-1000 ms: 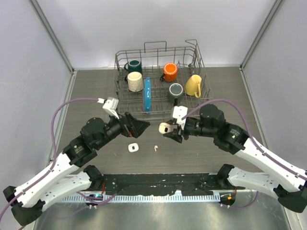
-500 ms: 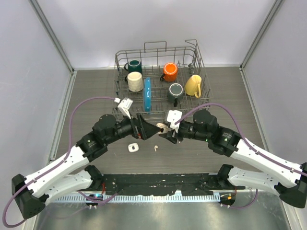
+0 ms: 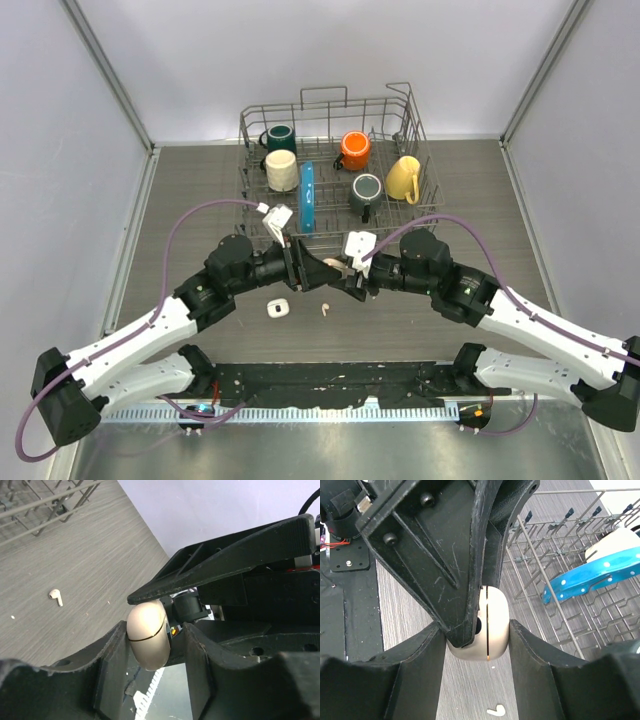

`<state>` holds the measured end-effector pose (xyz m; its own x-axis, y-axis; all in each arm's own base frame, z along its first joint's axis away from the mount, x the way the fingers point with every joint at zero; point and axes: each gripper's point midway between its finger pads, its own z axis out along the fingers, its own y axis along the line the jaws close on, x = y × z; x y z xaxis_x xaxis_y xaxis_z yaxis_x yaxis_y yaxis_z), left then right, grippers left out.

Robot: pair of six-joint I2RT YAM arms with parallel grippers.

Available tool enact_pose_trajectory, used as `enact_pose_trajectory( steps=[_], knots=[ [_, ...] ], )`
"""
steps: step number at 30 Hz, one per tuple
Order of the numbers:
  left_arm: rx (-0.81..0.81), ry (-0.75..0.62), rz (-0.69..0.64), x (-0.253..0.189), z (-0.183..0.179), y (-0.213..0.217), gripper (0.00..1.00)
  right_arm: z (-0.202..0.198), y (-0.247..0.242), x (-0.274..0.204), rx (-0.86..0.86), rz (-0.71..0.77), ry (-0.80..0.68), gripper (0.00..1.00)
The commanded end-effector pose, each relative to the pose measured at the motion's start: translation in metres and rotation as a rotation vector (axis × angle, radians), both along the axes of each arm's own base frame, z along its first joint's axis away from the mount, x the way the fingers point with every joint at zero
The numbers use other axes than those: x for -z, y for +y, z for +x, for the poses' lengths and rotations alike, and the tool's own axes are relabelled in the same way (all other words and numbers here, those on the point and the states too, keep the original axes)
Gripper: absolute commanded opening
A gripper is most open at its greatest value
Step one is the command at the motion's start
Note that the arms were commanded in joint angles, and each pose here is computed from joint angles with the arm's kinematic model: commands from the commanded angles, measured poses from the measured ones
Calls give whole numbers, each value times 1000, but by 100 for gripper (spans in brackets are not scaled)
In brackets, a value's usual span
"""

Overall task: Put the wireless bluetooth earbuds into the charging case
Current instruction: Pick up the charging case at the center of the board.

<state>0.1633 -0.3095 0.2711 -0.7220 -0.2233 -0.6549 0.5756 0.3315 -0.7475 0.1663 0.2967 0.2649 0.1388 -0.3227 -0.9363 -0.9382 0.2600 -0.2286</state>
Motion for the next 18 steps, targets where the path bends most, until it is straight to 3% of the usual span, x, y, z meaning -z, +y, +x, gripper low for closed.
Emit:
enact_pose_trajectory(
  steps=[1,6,8,10,13,14,15,18],
  knots=[
    [58,-32,-41,-11,-8,-5,45,2,5,-20,1,63,-44,1],
    [84,-11,-31,-6,-12,-6,45,7,3,-19,27,63,-65,1],
    [90,-8,-29,-5,-14,-6,37,7,3,-21,27,67,-71,1],
    [90,-11,-30,-5,-14,-6,22,7,4,-21,26,69,-70,1],
    [93,-17,-29,-6,-14,-6,10,7,5,-23,29,80,-61,2],
    [91,-21,-30,-7,-13,-6,8,7,5,-24,37,90,-51,6],
    [77,-26,-28,-5,-11,-5,0,8,5,-24,48,99,-39,19],
    [20,-54,-20,-3,-3,1,0,12,5,-36,103,161,19,45]
  ],
)
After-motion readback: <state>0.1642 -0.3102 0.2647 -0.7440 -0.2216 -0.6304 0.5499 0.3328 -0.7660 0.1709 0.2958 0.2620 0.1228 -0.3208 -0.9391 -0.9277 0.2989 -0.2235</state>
